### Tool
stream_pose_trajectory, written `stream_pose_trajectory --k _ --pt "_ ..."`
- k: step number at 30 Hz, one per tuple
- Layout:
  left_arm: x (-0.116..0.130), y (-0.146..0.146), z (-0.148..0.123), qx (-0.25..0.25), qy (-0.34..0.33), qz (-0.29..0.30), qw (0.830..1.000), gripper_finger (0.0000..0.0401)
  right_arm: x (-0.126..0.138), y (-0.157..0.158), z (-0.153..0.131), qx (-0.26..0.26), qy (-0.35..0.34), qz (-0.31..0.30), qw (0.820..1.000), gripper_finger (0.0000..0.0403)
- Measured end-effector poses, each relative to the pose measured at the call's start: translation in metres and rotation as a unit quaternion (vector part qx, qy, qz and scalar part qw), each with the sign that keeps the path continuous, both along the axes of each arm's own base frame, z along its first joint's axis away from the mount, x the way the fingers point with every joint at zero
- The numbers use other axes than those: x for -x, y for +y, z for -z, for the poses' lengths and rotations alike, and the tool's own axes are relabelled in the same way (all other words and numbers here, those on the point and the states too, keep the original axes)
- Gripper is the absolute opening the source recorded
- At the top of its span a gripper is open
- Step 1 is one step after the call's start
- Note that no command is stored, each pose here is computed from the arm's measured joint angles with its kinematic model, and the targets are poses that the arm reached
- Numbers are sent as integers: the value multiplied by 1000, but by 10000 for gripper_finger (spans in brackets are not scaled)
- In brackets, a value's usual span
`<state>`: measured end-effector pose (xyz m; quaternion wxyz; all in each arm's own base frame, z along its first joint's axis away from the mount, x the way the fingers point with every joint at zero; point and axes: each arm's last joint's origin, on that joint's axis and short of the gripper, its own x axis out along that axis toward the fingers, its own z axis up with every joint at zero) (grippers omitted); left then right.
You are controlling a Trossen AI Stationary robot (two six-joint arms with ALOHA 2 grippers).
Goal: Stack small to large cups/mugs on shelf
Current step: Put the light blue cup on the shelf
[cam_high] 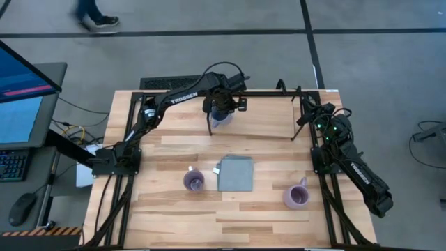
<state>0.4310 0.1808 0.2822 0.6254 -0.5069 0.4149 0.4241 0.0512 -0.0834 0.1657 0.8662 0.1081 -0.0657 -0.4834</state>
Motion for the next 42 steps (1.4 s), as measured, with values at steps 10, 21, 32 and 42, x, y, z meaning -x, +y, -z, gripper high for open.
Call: stream_pose_trajectory --k 10,21,32,42 --pt "-11 6 2 -45 -35 51 997 15 0 0 0 0 0 0 1000 55" --pt "-10 1 7 14 -32 41 999 4 0 0 0 0 1 0 1000 55" --pt "-4 -20 -3 62 -15 41 997 1 0 0 0 0 0 0 1000 55" --pt "-2 -19 -4 62 -10 28 998 2 0 0 0 0 0 0 1000 55"
